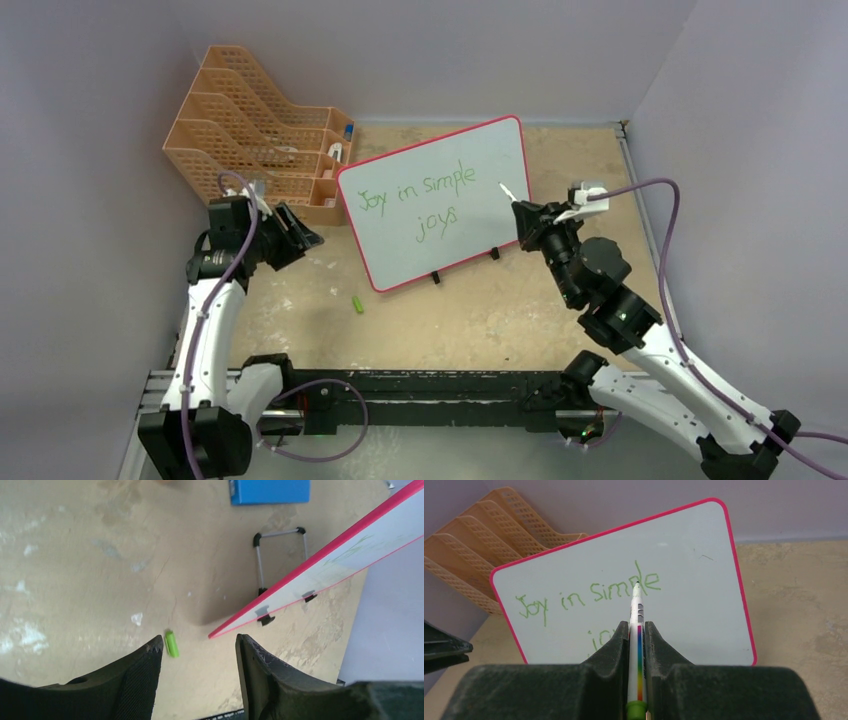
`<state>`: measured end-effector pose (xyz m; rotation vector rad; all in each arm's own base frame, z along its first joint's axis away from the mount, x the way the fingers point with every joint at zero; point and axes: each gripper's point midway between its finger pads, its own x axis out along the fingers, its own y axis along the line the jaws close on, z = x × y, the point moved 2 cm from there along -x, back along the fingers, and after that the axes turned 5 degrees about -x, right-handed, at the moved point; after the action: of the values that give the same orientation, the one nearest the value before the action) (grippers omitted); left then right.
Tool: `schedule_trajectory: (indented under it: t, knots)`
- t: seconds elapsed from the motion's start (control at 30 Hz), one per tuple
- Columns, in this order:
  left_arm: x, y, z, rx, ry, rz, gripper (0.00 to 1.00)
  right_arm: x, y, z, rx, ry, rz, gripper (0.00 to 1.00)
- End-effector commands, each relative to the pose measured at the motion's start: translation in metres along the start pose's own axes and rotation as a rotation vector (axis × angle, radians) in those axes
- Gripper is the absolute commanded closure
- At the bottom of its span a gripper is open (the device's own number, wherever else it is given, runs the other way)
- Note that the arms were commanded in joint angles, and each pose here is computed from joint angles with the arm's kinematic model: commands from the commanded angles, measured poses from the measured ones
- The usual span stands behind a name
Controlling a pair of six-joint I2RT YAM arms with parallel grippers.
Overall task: Write a sentence on the whiteboard
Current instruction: Close the whiteboard marker at the center of the board.
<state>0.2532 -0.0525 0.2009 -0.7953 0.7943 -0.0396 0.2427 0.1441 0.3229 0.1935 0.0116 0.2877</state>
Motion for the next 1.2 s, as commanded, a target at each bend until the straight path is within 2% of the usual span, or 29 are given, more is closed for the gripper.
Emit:
schedule_trajectory:
  t: [0.0,0.2,0.33,0.5,0.7,0.93,1.17]
  knots:
    - [-0.003,0.018,-0.038,-0.111,0.094,0.114,0.48,-0.010,-0.005,0.031,0.022,-0.076,-0.017,1.00]
    - [0.012,0.027,-0.089,-0.136,0.214,0.235,0.52,-0.015,-0.007,0.034,0.030,-0.096,-0.014,1.00]
    - [0.021,0.031,-0.103,-0.120,0.201,0.303,0.56,-0.018,-0.008,0.038,0.029,-0.108,-0.011,1.00]
    - [0.038,0.033,-0.134,-0.078,0.247,0.403,0.64,-0.019,-0.009,0.040,0.027,-0.112,-0.014,1.00]
    - [0.049,0.048,-0.145,0.020,0.193,0.558,0.69,-0.021,-0.009,0.042,0.028,-0.120,-0.012,1.00]
    - [0.064,0.049,-0.146,0.094,0.170,0.609,0.74,-0.020,-0.009,0.041,0.024,-0.115,-0.010,1.00]
    - [0.073,0.031,-0.157,0.098,0.195,0.526,0.74,-0.018,-0.009,0.038,0.017,-0.106,-0.014,1.00]
